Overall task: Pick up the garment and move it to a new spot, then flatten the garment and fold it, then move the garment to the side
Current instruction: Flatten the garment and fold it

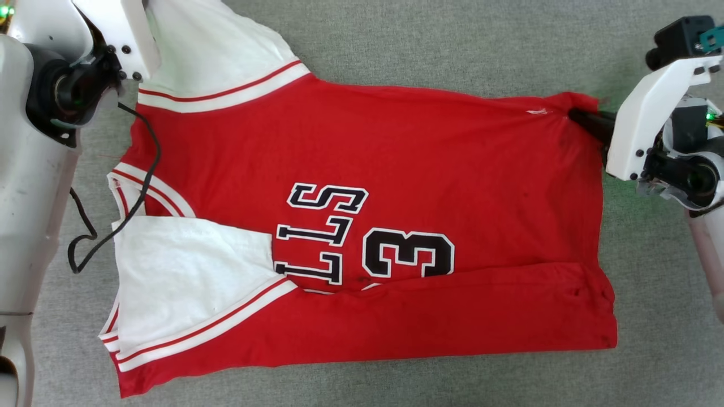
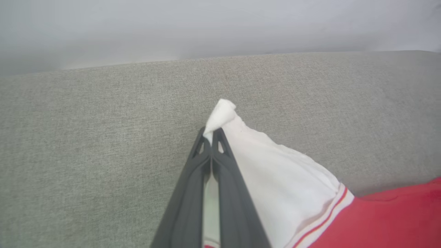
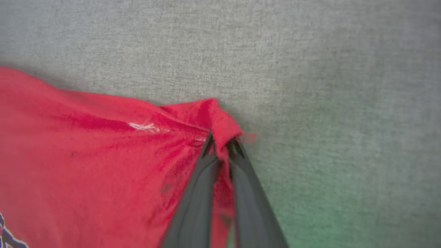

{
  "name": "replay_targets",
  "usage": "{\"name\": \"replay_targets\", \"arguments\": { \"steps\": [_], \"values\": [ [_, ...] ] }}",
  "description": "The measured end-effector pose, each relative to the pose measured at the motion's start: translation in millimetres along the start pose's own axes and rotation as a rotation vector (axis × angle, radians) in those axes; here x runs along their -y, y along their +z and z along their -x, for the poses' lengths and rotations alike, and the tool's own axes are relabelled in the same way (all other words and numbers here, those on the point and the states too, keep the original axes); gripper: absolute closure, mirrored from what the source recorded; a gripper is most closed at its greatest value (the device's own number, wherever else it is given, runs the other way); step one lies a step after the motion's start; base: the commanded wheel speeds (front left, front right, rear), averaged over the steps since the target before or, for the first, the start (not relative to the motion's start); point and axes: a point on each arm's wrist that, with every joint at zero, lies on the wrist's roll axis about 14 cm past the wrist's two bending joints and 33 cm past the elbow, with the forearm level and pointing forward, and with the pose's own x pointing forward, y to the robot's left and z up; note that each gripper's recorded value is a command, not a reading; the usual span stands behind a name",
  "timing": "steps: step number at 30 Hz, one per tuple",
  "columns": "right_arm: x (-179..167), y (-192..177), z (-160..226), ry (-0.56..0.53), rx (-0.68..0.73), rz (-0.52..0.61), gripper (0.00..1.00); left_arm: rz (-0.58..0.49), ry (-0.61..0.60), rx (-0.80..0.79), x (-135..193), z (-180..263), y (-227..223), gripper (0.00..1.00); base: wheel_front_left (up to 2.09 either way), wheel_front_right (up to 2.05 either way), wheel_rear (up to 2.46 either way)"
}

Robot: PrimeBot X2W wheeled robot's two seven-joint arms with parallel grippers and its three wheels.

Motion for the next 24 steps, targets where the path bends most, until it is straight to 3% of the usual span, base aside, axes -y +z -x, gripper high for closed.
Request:
{"name": "replay_targets", "arguments": {
  "steps": [5,12,24],
  "values": [
    [-3.3,7.1,10.0,-0.004,0.007,0.026,1.0,0.028,-0.006,0.036,-0.8,12.6,5.4,1.0,0.0,0.0,0.0],
    [-13.6,29.1,42.3,0.01,0.143,0.058,1.0,0.103,-0.007,0.129,-6.4,49.4,1.8,1.0,0.0,0.0,0.0],
    [-25.5,-25.5,84.3,0.045,0.205,0.001,1.0,0.283,0.059,0.16,-21.5,134.8,-83.2,1.0,0.0,0.0,0.0]
  ]
}}
